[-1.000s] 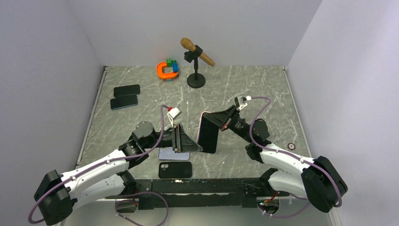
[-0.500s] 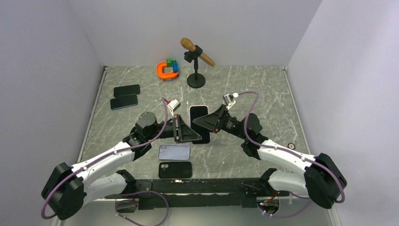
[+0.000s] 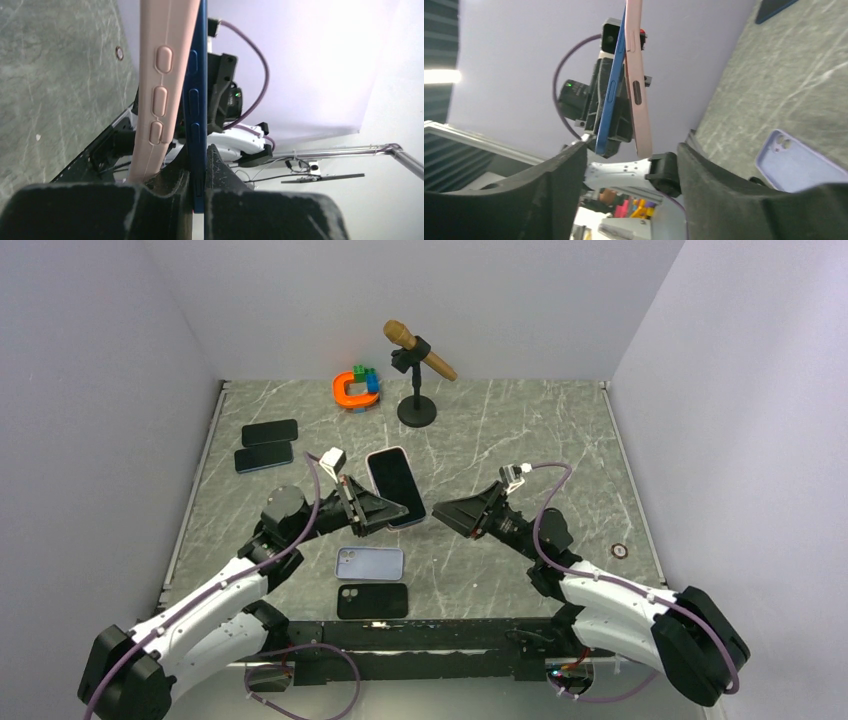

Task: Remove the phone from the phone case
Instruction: Remove the phone case from the phone, then place the phone case at the center of the board.

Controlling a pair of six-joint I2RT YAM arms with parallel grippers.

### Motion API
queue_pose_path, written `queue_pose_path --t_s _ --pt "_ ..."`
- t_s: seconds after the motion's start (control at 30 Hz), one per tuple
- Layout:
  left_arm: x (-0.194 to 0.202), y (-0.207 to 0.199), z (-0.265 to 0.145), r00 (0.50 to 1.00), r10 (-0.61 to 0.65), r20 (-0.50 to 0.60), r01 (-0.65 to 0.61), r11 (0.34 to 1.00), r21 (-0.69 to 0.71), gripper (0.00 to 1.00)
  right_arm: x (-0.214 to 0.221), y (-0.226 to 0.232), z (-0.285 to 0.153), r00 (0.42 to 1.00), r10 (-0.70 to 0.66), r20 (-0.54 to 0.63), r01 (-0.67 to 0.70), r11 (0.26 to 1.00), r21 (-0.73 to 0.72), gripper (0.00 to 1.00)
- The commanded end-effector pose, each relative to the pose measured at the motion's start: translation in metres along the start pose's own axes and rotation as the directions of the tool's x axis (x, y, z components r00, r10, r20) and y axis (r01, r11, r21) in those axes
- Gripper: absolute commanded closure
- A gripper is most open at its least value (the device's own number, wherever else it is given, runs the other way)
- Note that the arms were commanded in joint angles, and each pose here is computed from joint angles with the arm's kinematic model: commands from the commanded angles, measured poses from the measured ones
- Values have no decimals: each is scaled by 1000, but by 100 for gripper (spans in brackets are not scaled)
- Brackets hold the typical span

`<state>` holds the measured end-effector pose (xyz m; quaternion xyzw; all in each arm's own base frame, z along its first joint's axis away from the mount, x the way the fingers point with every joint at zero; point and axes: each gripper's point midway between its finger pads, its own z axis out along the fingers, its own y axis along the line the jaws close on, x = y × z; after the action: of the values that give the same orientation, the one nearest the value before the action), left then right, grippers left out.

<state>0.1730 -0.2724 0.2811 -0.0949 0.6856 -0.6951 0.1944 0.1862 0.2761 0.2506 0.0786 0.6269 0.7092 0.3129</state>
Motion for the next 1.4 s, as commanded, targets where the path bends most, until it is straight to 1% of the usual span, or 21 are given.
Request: queue_pose_path --t_s 0.0,0.07,0.13,0.23,0.33,0.5,0.53,0.57,0.6,0.63,0.7,0.83,0.9,0.93,1.03,1.1,1.17,1.23,1.3,1.37 --pt "-17 -50 -13 992 2 124 -21 988 155 100 0 40 2 1000 -15 12 17 981 -193 37" --pt "-19 -56 -16 991 0 133 -24 983 181 100 8 38 10 1000 -15 -21 11 983 -184 41" --pt "-18 -58 -17 992 -12 126 -12 982 189 100 13 41 18 999 -13 -41 5 982 -191 47" --pt "-15 -63 -18 994 -10 107 -13 977 211 100 25 45 31 997 -22 -73 6 979 -205 48" --pt "-13 -60 -18 995 -18 101 -3 979 205 100 35 51 43 993 -25 -115 -2 973 -232 52" --pt "-11 -60 -21 995 -18 99 -3 978 210 100 40 52 61 991 -7 -137 -26 971 -239 52" --pt "-11 -60 -21 995 -17 95 -3 978 210 100 41 50 66 990 -8 -141 -25 972 -232 55" --pt "-10 -61 -21 996 -19 91 0 978 209 100 43 49 70 990 -9 -143 -23 974 -226 60" --pt "-10 -60 -22 996 -22 92 2 978 209 100 44 46 74 990 -8 -140 -23 977 -214 68" --pt "-10 -61 -23 995 -22 93 2 977 212 100 43 39 77 991 0 -133 -26 981 -193 77" --pt "-8 -60 -25 995 -25 94 5 978 209 100 40 17 77 995 43 -93 -54 991 -122 100" --pt "-7 -50 -29 994 -23 109 3 985 172 100 21 -47 52 992 104 66 -109 992 69 100" --pt "-6 -38 -31 991 -48 121 28 987 160 100 14 -84 37 984 111 141 -138 970 202 100" --pt "-7 -38 -33 990 -60 130 36 983 178 100 13 -103 28 981 102 166 -145 952 271 100" --pt "-9 -38 -38 985 -81 152 45 972 230 100 11 -136 8 977 61 203 -141 901 410 100" --pt "-9 -44 -39 987 -60 152 22 970 242 100 5 -144 3 980 4 200 -100 874 475 100" --pt "-10 -51 -38 988 -3 158 -34 973 230 100 0 -150 1 985 -80 152 -17 834 552 100" --pt "-13 -62 -38 978 97 183 -133 972 193 100 -6 -149 4 981 -178 73 97 786 611 100" --pt "-19 -52 -39 958 192 214 -207 977 52 100 -7 -140 13 964 -258 -69 248 766 593 100" --pt "-34 -45 -52 901 334 278 -311 942 -123 100 -1 -130 24 923 -309 -229 384 764 518 100"
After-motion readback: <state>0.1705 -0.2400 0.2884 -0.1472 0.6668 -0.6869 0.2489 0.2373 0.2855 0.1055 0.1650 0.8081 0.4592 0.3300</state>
